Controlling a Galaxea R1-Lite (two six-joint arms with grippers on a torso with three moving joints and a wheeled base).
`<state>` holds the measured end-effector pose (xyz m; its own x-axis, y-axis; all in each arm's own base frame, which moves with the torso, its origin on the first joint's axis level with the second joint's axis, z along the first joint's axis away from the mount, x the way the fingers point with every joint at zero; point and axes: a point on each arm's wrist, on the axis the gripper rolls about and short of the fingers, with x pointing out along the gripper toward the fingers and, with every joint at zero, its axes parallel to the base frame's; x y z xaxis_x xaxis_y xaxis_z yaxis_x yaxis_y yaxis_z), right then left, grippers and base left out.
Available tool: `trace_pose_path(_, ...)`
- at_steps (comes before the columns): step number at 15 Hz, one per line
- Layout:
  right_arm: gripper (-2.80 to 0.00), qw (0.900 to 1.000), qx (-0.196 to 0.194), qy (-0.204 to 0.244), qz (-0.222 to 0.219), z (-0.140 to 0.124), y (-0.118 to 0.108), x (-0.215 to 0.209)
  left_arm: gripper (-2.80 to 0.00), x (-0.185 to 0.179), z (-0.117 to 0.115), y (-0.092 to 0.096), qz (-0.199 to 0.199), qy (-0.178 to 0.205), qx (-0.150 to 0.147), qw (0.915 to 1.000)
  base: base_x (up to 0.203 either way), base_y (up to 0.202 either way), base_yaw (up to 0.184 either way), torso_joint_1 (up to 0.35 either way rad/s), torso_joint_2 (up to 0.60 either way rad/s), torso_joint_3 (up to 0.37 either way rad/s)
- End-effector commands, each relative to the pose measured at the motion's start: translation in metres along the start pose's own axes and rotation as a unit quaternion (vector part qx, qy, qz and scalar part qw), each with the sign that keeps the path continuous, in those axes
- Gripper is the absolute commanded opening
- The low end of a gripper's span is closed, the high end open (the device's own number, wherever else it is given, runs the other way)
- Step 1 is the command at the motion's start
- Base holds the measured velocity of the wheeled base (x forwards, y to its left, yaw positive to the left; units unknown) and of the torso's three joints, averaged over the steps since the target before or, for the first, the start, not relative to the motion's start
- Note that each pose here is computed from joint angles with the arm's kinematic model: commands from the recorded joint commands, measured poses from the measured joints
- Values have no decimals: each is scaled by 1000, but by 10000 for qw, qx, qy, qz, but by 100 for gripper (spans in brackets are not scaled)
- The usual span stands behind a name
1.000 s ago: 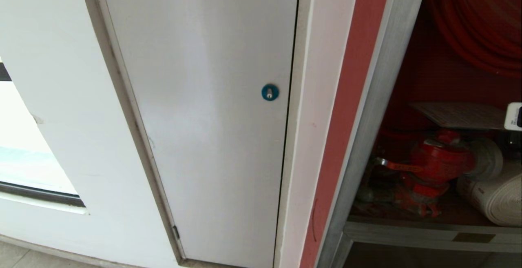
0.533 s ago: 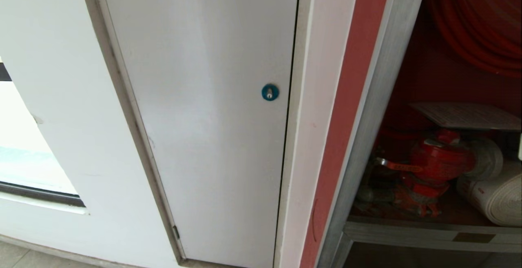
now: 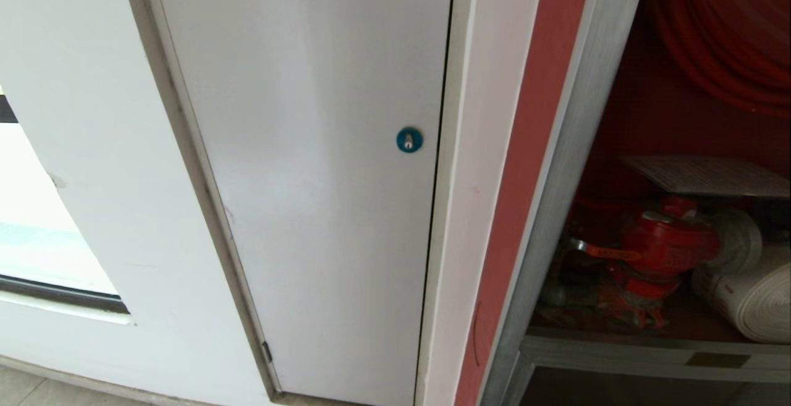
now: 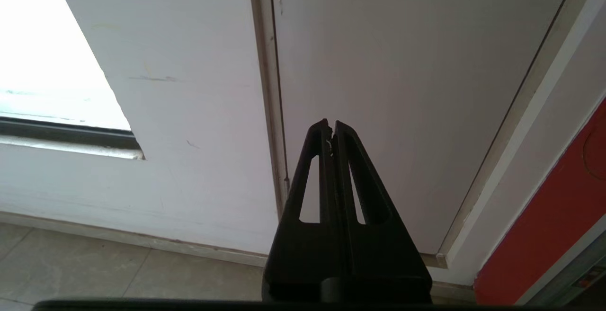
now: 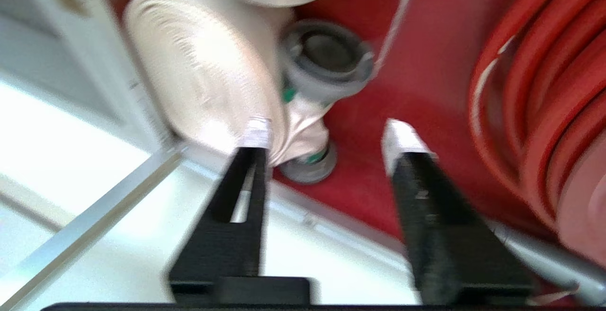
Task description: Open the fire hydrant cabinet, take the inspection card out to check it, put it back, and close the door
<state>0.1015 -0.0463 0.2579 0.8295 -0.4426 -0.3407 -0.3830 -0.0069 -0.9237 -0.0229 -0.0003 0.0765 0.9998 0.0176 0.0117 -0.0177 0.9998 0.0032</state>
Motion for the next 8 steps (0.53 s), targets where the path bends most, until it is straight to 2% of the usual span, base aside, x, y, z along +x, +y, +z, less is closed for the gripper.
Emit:
trace_pose_path(1,-280,9999,-38,87,-136,-1,7,-25,-280,0,-1,0,11,27,0,10000,0,0,0,0,0,0)
trace_pose_path(5,-280,9996,99,101,-242,-1,15,-43,-280,0,-1,0,10,26,-1,10000,0,0,0,0,0,0)
trace_pose_path(8,-280,9975,653,-118,-224,2,28,-47,-280,0,-1,0,4,28,-1,10000,0,0,0,0,0,0)
